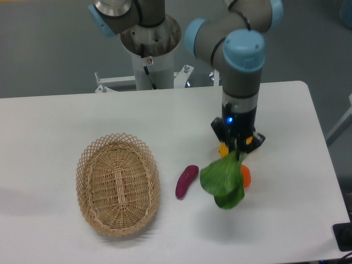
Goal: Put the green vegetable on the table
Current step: 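Lower the held bok choy toward the table beside the orange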
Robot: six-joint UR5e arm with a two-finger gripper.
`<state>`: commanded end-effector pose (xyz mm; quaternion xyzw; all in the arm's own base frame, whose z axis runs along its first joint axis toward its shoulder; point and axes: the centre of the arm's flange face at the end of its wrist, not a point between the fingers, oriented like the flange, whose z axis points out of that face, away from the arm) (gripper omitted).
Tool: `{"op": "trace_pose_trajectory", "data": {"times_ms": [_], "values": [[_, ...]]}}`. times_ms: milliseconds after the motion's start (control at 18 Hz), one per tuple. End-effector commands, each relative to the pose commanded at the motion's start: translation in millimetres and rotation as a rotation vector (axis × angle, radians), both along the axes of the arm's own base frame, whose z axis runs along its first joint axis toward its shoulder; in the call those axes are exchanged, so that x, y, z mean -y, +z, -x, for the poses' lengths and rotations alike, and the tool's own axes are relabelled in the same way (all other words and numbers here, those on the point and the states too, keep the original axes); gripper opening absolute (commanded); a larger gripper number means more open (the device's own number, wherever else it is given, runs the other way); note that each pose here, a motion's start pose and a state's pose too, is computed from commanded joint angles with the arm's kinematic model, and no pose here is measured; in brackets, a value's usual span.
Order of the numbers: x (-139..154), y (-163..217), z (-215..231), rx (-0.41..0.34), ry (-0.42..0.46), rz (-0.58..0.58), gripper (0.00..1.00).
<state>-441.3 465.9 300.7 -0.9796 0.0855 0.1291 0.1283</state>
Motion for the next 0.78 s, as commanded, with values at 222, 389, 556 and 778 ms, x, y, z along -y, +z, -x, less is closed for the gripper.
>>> {"op": "trace_pose_trajectory", "data": {"times_ms": [222,389,556,778], "values": [[-23.5,-37.1,10.2,0.023,-0.017,0.014,0.27],[-40.8,-64.3,3.6,0.038,-0.046,0.027,0.27],[-46.7,-71.9,-3.8,0.045,-0.059,0.033,0.27],[-51.8,-90.7,-13.3,0.064,-0.073,0.061,0.29]]}}
